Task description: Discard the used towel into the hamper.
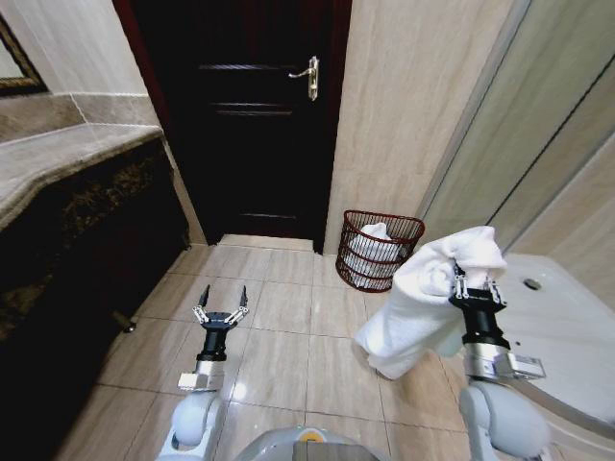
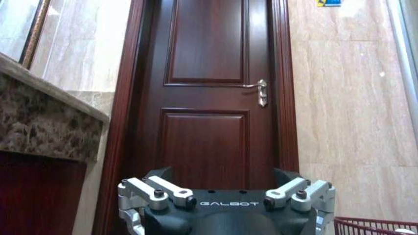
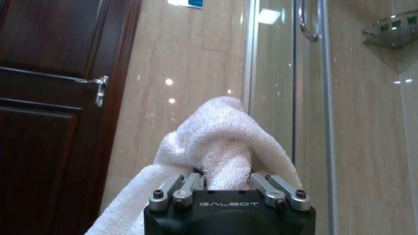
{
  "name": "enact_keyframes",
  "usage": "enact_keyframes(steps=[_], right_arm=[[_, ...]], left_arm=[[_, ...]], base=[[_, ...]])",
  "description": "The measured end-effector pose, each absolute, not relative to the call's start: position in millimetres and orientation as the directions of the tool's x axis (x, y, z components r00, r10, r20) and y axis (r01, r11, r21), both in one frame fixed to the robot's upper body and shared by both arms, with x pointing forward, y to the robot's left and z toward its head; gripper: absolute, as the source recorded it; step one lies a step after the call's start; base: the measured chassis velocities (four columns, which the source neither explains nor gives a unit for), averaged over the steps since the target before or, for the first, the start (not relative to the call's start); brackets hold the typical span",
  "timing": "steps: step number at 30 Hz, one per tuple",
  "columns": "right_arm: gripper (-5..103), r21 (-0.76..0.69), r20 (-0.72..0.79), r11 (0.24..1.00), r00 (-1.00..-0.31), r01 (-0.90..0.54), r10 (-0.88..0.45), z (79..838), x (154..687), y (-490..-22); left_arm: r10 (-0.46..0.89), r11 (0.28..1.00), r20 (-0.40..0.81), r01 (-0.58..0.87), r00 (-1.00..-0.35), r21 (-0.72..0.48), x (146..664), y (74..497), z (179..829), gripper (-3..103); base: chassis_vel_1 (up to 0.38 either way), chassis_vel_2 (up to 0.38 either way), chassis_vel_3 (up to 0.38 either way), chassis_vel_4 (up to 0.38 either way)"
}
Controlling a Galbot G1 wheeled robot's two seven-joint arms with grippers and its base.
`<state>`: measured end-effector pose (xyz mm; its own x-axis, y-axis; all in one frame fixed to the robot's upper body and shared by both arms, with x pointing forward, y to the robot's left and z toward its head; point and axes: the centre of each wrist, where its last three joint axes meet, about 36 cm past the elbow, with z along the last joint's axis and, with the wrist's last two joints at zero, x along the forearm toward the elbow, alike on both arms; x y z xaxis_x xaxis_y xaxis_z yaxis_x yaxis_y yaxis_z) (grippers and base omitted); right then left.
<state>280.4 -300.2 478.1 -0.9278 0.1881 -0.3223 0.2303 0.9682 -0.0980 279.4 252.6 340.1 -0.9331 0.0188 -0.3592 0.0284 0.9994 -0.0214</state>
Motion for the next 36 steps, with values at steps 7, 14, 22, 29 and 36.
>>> enact_keyframes(steps=[7,14,22,29,36], right_arm=[[27,-0.1,-0.316,0.967,-0.929,0.233,0.191,473.4,281.5,-301.0],[27,-0.108,-0.315,0.967,-0.93,0.232,0.188,472.4,280.7,-301.0],[27,-0.115,-0.311,0.967,-0.933,0.229,0.184,469.8,278.6,-300.0],[27,-0.12,-0.311,0.967,-0.934,0.223,0.177,469.0,278.0,-299.9],[27,-0.129,-0.31,0.967,-0.935,0.221,0.173,468.7,277.8,-301.3]], left_arm=[[0.019,1.0,-0.361,0.027,-0.932,-0.017,281.0,253.6,341.0,100],[0.017,1.0,-0.36,0.025,-0.933,-0.017,283.4,253.3,340.5,100],[-0.003,0.999,-0.346,0.011,-0.938,-0.038,284.7,250.2,341.8,100],[-0.007,0.999,-0.346,0.006,-0.938,-0.038,285.3,250.2,341.4,100],[-0.009,0.999,-0.344,0.003,-0.939,-0.037,285.9,250.7,341.8,100]], base=[[0.0,0.0,0.0,0.0],[-0.024,-0.026,-0.043,-0.037],[-0.021,-0.027,-0.029,-0.025],[0.0,0.0,0.0,0.0],[0.0,0.0,0.0,0.0]])
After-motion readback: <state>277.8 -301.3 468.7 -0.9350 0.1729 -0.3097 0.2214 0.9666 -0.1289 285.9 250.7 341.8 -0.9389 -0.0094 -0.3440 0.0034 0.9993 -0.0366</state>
